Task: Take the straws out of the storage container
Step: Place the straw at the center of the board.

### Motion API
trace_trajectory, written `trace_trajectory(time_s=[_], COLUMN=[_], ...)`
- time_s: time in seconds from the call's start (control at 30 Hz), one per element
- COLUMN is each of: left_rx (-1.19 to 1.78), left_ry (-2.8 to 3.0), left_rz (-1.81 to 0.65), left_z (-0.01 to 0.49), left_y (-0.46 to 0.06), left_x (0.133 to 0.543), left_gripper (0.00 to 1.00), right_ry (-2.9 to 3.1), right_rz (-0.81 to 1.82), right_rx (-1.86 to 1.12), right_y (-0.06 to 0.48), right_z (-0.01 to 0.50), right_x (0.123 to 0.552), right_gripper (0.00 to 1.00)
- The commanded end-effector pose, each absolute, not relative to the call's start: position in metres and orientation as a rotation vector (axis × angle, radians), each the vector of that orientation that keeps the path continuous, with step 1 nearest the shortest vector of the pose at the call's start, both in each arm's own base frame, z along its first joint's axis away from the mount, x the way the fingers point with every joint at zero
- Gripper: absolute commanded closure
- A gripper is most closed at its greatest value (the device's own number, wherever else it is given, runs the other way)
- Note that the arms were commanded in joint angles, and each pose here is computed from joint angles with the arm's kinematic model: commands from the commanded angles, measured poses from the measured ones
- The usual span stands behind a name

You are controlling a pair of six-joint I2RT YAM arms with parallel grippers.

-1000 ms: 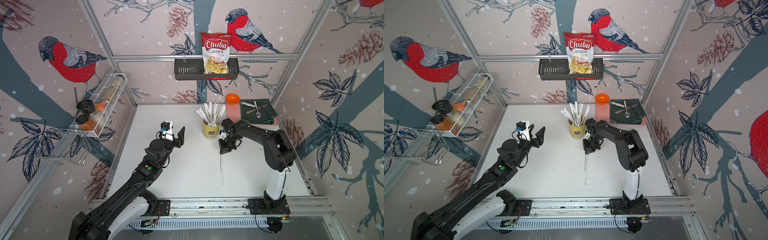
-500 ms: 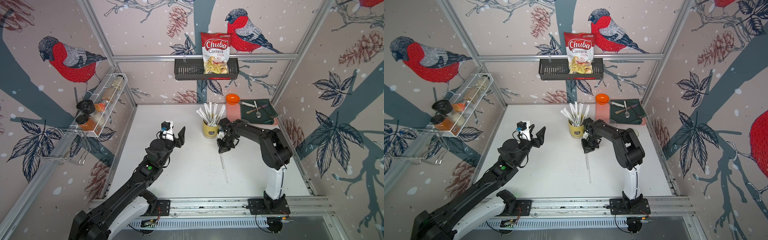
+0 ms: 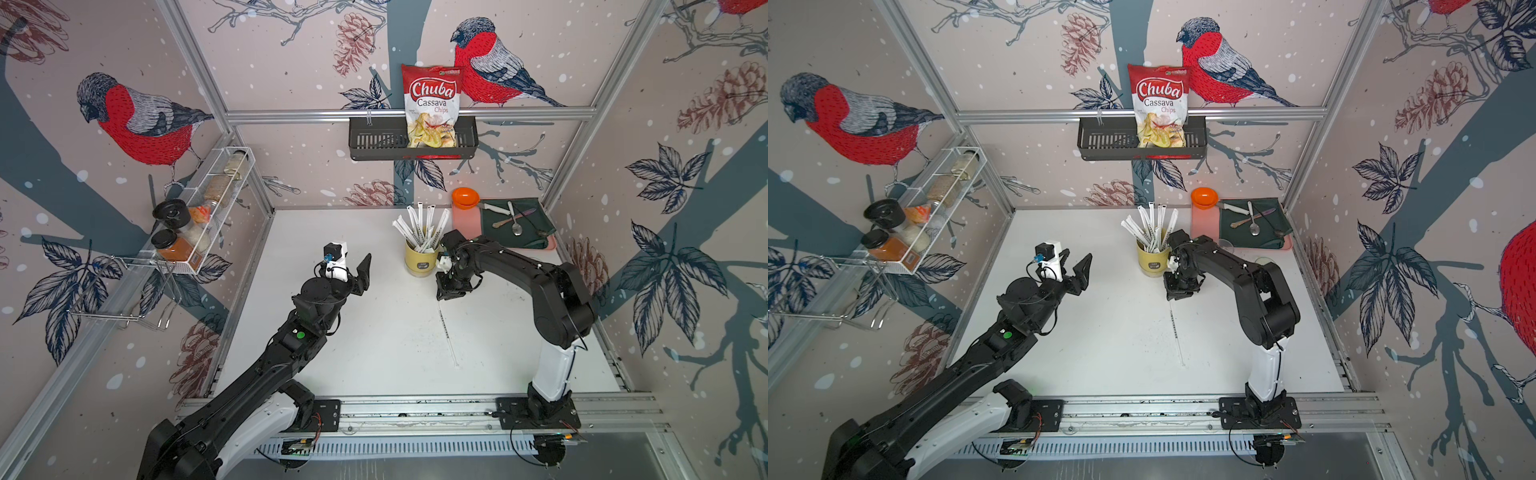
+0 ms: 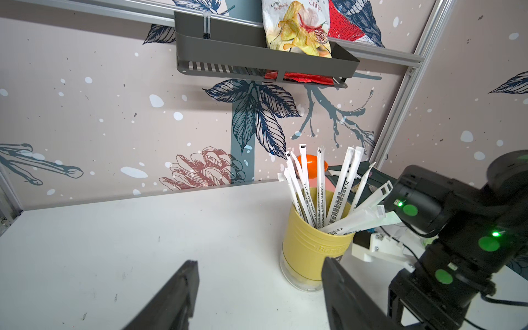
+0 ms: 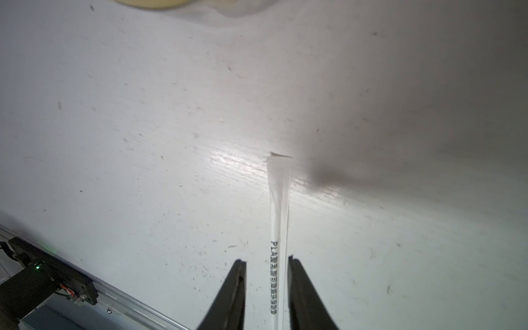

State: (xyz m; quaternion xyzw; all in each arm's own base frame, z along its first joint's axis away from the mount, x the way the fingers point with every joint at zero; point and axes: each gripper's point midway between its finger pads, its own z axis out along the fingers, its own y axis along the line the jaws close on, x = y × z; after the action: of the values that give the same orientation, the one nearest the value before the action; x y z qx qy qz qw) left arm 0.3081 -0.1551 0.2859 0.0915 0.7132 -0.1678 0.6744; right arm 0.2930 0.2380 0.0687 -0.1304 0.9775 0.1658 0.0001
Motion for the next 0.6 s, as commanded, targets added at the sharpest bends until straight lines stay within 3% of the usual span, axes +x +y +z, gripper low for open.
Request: trace_trajectory(time_s=[0.0,0.33,0.57], left_rx=[0.232,0.536,0.756], left_ry=[1.588,1.517,1.478], left_rz=[-0.381,-0.578,-0.546], left_z=[0.292,0.295,0.266], left_y=[-0.162,-0.232,-0.278], left_x=[0.31,0.312,0.332], left_gripper=[0.31,0.44,0.47], right_ry=[3.01,2.686,2.374], right_rz=[0.533,0.548,0.611], right_rx=[-0.328,-0.167,-0.206], right_y=[0.229,0.177,0.171], right_z=[0.096,0.169,0.22], right_x=[0.292,0.29,0.289], right_gripper=[0.7,0.71,0.7])
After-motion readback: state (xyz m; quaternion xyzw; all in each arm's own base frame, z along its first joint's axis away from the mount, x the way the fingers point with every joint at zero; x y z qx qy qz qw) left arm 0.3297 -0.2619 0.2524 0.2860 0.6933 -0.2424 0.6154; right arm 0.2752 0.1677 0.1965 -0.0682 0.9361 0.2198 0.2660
